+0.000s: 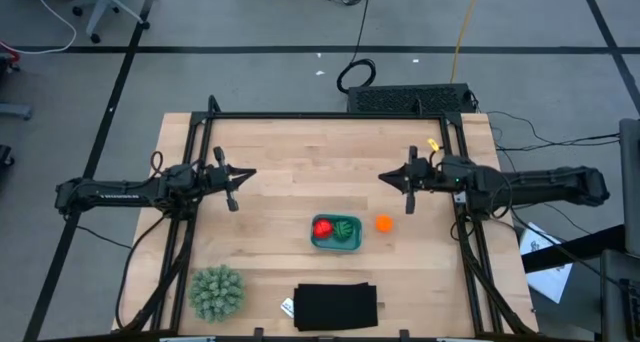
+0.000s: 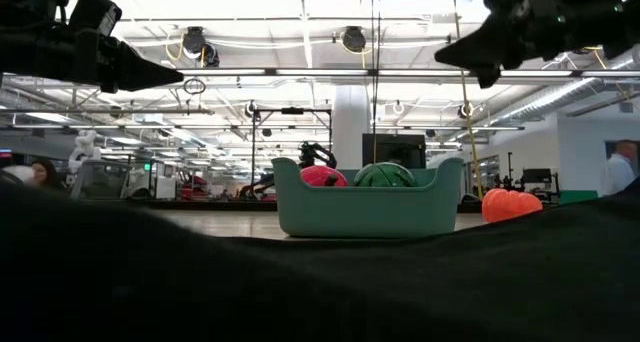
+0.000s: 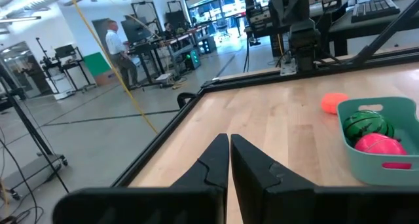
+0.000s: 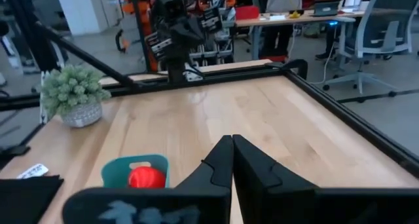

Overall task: Pick and placing Produce into tupperware
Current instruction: Put the orange pumpkin into the blue bin

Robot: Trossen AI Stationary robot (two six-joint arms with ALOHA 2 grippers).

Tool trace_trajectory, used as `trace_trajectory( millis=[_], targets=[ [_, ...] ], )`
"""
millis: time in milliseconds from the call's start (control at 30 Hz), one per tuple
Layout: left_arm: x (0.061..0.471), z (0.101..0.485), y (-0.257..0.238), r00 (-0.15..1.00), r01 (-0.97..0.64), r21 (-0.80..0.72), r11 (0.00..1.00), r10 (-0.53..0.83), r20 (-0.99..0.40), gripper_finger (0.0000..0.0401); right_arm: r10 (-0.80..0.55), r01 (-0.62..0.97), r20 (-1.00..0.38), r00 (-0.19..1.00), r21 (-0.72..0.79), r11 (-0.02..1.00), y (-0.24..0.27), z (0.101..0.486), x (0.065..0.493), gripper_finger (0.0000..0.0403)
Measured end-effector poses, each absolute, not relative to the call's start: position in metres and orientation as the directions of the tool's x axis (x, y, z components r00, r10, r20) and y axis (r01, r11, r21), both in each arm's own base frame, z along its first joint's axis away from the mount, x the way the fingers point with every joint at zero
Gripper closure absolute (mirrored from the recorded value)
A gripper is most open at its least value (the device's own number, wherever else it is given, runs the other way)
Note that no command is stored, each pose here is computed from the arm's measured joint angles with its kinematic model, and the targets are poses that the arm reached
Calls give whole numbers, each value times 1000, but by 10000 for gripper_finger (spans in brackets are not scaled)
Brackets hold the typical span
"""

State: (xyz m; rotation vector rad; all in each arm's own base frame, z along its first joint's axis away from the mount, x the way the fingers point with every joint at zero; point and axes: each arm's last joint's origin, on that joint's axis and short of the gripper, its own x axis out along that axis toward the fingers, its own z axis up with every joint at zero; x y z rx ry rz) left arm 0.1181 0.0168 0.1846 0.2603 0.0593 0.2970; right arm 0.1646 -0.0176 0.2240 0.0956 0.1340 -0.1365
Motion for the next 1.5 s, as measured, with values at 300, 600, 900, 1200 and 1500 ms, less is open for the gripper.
trace_trajectory(
  millis=[300,600,900,1200,1500],
  targets=[
    [118,184,17,955,-281,258,924,296,-22,380,-134,140,-63,989,112,984,-17,202,152,403],
    [118,184,17,955,-280,259,924,296,-24,380,-135,134,-9,991,155,979,-16,189,144,403],
    [118,183,17,955,-277,260,925,295,-32,380,-135,133,5,991,130,983,-16,189,143,403],
    [118,183,17,955,-276,260,925,295,-33,380,-62,74,-110,992,101,992,-13,194,147,403],
    [118,181,17,954,-271,264,925,295,-52,380,-102,127,-280,955,72,989,-13,227,158,388]
  ],
)
